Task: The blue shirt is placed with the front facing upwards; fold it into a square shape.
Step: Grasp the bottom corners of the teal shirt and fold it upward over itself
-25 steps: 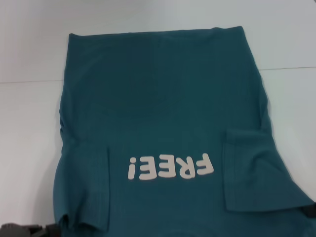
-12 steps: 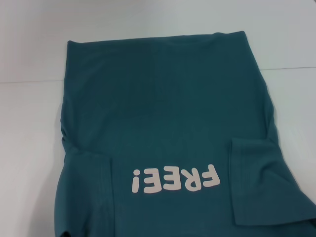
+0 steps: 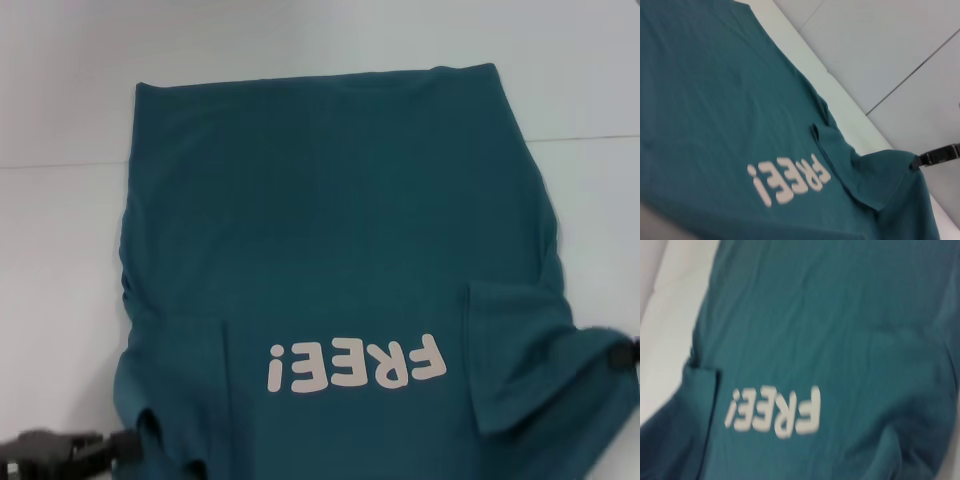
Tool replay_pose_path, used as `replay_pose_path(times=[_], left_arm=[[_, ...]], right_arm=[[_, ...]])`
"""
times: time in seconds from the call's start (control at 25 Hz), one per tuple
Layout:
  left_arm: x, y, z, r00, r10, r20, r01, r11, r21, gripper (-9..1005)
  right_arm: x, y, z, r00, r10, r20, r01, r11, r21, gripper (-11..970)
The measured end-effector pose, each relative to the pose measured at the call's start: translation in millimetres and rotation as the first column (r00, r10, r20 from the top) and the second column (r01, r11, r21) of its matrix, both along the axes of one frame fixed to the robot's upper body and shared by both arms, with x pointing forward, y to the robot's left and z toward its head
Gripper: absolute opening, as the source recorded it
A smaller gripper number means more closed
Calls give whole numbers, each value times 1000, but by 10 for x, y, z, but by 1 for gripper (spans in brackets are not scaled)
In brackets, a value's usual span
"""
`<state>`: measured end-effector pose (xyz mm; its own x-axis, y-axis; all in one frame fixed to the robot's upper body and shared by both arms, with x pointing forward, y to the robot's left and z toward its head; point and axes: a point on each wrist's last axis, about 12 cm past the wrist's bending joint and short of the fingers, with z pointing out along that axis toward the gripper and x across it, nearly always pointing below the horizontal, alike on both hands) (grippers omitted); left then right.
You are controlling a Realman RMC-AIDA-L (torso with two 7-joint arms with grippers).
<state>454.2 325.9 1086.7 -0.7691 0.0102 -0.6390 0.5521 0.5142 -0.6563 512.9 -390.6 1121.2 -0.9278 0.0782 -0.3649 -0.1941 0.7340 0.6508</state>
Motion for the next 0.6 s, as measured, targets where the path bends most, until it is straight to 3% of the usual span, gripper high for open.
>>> replay_pose_path(times=[0.2,0.36,0.6], left_arm=[[227,58,129,999,42,18,-42,998,-36,31],[396,153,181,996,88,22,-86,992,-89,31],[660,183,244,991,127,40,-124,989,-76,31]], right_arm=[[273,66,121,998,-13,68,14,1000,-4,20],[390,92,140,996,-30,87,31,999,-7,20],[593,136,223,987,-75,141,73,997,22,20]])
